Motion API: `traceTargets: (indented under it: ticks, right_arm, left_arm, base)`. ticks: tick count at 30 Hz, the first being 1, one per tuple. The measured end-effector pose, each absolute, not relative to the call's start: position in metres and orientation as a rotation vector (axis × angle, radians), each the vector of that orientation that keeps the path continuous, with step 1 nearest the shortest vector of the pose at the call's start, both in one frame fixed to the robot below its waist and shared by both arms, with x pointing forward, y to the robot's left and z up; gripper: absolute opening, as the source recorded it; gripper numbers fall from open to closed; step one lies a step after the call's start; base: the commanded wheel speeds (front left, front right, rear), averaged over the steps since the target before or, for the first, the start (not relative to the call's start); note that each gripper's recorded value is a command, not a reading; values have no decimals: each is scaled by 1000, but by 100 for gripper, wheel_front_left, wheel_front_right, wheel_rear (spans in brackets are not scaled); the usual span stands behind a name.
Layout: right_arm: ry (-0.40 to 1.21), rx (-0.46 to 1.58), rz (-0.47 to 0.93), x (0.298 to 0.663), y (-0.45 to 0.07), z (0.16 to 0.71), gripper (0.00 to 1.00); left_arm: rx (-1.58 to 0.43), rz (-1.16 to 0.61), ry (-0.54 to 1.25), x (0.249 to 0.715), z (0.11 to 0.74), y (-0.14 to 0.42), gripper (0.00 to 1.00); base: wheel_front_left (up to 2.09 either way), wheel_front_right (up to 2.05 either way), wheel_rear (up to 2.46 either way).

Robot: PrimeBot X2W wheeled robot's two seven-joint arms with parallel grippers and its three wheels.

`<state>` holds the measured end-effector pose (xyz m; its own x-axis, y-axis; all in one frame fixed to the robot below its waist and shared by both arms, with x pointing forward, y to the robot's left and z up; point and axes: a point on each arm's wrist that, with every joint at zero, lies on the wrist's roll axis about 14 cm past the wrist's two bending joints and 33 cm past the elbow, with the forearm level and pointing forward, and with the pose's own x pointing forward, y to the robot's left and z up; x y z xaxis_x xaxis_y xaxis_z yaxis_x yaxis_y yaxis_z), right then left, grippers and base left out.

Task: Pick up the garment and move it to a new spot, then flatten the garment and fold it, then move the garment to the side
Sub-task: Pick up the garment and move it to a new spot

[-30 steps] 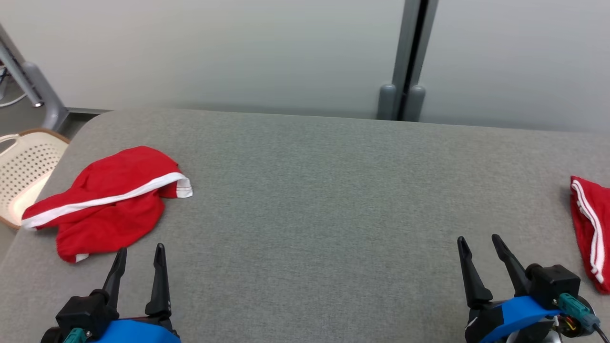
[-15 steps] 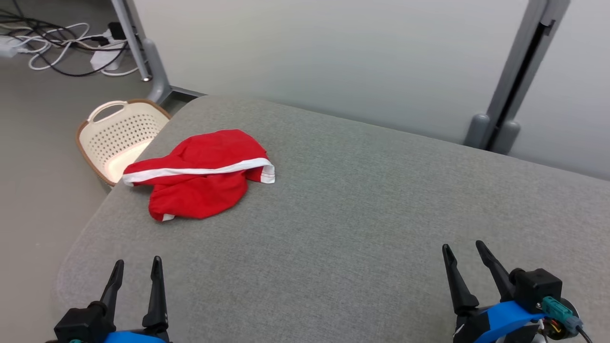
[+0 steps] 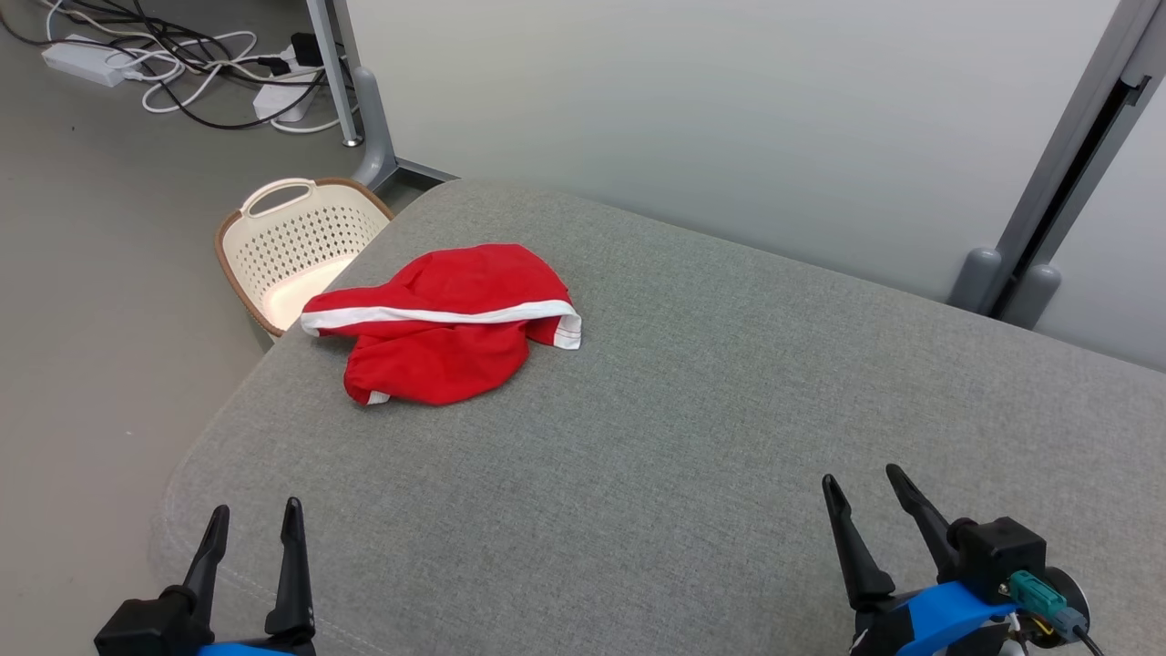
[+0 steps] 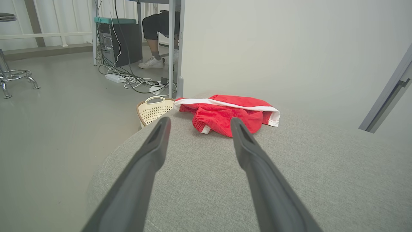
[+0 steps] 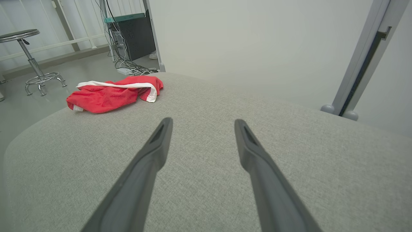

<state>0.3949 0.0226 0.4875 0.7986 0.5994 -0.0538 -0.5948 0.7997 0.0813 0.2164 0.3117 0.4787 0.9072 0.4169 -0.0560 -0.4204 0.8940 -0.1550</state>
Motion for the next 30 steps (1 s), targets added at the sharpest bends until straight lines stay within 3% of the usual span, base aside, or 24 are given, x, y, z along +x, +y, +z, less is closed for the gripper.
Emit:
traceTargets:
  ticks: [12, 18, 22, 30]
  right_arm:
    - [99, 63, 636, 401, 22, 479, 100]
    - [115, 56, 623, 412, 19, 473, 100]
    - [132, 50, 607, 423, 12, 465, 100]
    - [157, 33, 610, 443, 6, 453, 100]
  left_arm:
    - [-136, 434, 4, 237, 502, 330, 100]
    - [-120, 424, 20, 276, 537, 357, 100]
    - [-223, 439, 36, 310, 551, 373, 100]
    - [-341, 513, 275, 360, 522, 410, 100]
  base:
    - [0, 0, 0]
    - [0, 0, 0]
    - [0, 0, 0]
    - [0, 0, 0]
